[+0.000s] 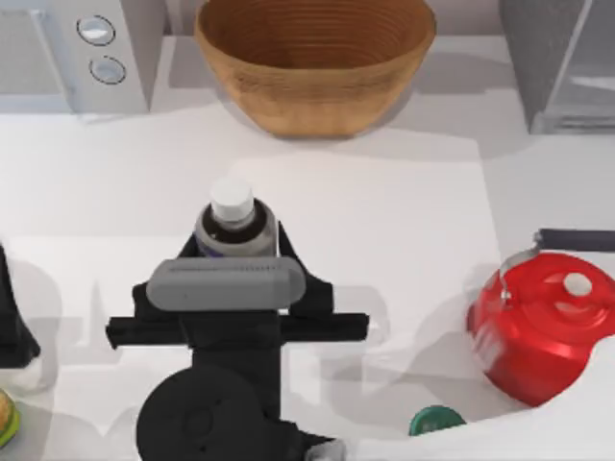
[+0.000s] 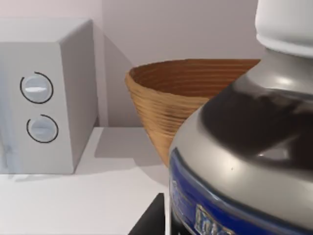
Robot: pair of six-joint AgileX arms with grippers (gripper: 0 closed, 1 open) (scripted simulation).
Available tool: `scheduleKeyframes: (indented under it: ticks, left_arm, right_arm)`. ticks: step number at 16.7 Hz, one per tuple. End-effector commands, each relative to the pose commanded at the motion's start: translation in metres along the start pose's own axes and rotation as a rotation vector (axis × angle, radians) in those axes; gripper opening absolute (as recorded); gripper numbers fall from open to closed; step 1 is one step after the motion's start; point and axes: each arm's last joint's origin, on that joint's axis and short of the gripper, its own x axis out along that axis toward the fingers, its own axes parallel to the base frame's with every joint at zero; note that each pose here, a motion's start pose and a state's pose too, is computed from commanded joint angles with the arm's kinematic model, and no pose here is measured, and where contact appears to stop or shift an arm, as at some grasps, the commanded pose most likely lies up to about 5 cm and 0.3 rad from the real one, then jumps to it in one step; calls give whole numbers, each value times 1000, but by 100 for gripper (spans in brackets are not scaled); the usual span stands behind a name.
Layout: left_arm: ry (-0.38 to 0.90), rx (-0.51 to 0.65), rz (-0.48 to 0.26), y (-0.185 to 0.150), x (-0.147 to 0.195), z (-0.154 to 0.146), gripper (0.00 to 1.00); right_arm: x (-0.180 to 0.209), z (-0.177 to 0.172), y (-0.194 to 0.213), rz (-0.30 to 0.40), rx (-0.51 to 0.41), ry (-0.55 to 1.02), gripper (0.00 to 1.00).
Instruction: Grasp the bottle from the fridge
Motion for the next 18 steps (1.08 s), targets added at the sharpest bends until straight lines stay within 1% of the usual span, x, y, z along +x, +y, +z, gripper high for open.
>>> scheduleKeyframes:
  ticks: [3,9,15,18]
  left_arm:
    - [0,0,0,0,0,0,100]
    - [0,0,0,0,0,0,100]
    - [0,0,0,0,0,0,100]
    - [0,0,0,0,0,0,100]
  right_arm:
    - [-18,-15,14,-9,-12,-3,0]
    - [-16,-18,13,-10,-18,-1,0]
    - [23,-50,15,-13,-15,-1,0]
    - [32,-57,14,-9,-12,-3,0]
